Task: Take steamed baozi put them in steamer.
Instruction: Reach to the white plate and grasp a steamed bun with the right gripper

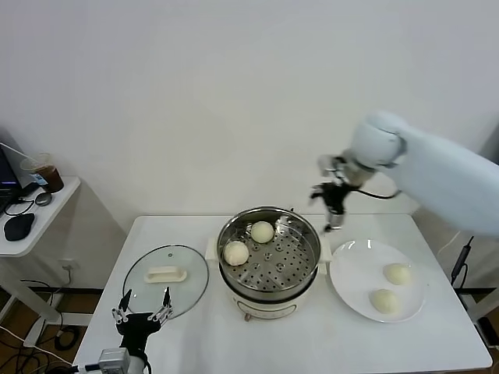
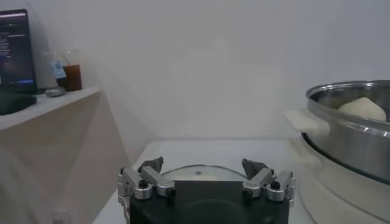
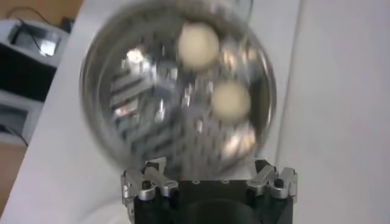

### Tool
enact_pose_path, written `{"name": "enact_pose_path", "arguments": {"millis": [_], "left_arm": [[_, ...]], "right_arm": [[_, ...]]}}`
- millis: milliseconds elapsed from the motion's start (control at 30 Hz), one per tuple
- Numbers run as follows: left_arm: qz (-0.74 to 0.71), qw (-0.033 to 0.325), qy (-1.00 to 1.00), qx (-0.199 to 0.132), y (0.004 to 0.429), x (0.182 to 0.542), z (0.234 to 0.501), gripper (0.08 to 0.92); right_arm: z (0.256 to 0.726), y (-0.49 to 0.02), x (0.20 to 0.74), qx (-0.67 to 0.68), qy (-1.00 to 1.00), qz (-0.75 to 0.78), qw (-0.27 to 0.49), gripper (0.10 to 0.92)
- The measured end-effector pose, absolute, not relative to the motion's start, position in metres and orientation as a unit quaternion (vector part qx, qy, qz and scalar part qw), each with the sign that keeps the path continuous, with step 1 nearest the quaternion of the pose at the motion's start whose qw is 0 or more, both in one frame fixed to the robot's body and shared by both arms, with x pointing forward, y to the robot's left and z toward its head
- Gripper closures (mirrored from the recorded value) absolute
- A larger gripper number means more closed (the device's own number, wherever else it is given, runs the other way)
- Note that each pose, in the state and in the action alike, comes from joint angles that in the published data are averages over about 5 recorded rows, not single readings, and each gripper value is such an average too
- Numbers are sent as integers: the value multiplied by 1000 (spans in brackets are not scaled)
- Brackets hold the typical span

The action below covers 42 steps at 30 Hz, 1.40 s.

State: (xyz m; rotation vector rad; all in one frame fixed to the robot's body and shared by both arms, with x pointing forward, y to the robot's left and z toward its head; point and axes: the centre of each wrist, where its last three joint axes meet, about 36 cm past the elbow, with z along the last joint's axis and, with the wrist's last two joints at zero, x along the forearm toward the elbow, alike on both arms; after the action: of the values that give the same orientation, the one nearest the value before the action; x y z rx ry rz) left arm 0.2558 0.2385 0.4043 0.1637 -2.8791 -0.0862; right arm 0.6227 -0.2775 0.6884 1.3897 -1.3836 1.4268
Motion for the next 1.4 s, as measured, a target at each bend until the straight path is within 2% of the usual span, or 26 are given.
{"name": "enact_pose_path", "arguments": {"millis": [267,567,967,1400], "left_arm": [[-34,138,-988,58,241,253,400,177],[-37,146,-987,61,243,251,396,177],[-40,159,-984,66,247,251,386,177],[-40,165,-983,69,247,250,381,177]], "right_arm": [[632,-348,590,517,-525,538,409,200],[570,-387,568,507,-494,536,460,200],[518,-405,562,493,-472,540,493,200],[485,-393,568,499,-466,538,495,200]]}}
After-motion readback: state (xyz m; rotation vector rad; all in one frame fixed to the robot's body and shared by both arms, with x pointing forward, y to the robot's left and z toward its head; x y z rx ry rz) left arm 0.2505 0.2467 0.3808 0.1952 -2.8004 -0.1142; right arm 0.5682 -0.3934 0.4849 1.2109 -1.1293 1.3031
